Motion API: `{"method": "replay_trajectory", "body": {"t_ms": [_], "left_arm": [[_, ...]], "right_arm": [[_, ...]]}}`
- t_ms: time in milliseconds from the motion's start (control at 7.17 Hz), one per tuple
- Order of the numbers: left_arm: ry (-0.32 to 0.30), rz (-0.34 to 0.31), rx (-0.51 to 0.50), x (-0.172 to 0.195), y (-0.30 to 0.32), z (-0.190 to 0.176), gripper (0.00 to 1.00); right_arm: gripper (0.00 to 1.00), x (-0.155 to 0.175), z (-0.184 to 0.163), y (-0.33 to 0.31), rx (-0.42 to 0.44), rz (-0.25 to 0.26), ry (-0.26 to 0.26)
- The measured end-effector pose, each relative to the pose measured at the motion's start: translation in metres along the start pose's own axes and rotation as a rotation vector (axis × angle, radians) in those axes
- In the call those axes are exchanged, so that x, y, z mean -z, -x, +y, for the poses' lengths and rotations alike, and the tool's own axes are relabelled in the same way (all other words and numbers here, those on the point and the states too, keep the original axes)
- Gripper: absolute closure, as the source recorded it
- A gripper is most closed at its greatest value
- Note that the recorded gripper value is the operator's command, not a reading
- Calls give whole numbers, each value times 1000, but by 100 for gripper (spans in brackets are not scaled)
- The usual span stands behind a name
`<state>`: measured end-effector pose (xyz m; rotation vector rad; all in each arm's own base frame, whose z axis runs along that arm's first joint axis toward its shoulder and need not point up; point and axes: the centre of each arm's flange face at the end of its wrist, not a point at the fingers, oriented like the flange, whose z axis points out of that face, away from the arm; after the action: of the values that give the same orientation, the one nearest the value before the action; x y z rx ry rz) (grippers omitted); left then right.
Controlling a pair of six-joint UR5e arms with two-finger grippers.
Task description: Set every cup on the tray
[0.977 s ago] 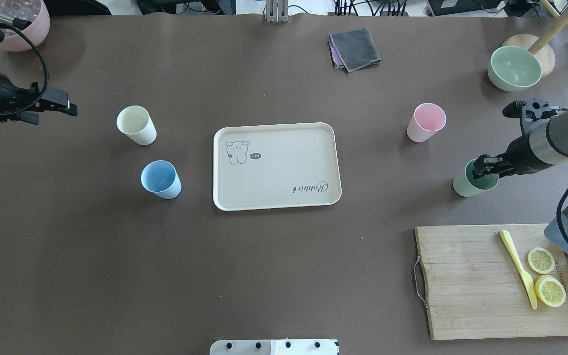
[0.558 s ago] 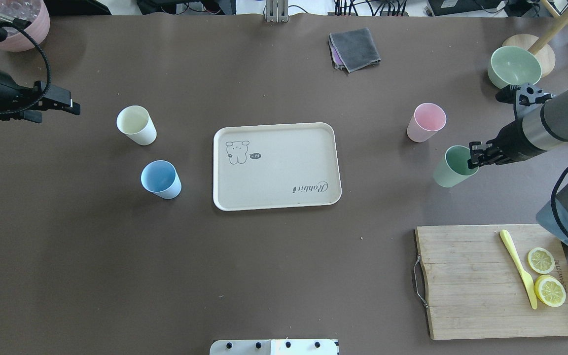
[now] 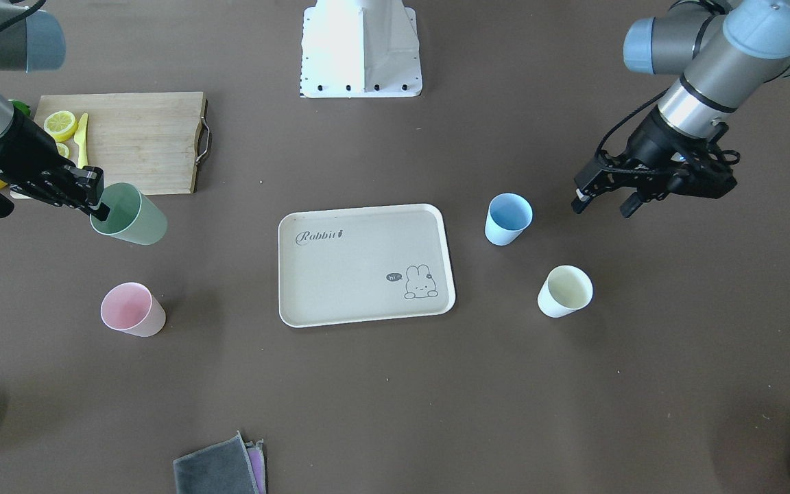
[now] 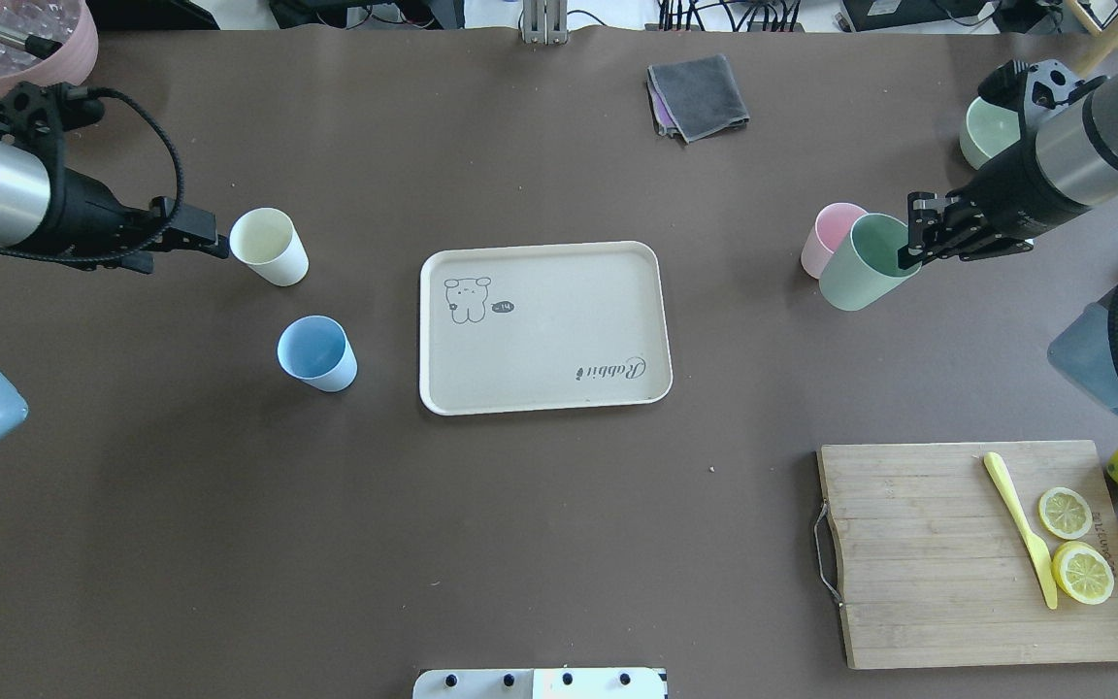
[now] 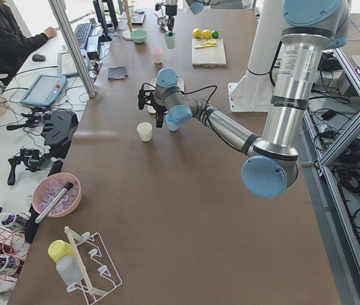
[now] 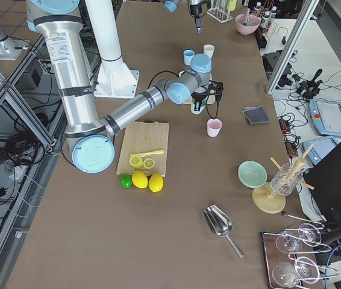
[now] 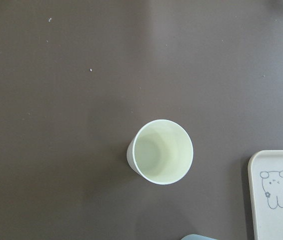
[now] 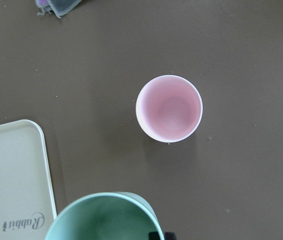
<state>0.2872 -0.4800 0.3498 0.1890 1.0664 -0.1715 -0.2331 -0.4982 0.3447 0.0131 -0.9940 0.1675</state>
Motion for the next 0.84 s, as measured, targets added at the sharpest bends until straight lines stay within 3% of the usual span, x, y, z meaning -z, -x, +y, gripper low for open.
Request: {"method": "replay_trajectory", "body": {"t_ms": [419, 837], "left_arm": [[20, -24, -21, -50, -33, 46, 3], [34, -50, -21, -68, -27, 52, 9]], "right_arm": [[100, 12, -3, 27, -4, -26, -17], [100, 0, 6, 66, 12, -32, -32]]}}
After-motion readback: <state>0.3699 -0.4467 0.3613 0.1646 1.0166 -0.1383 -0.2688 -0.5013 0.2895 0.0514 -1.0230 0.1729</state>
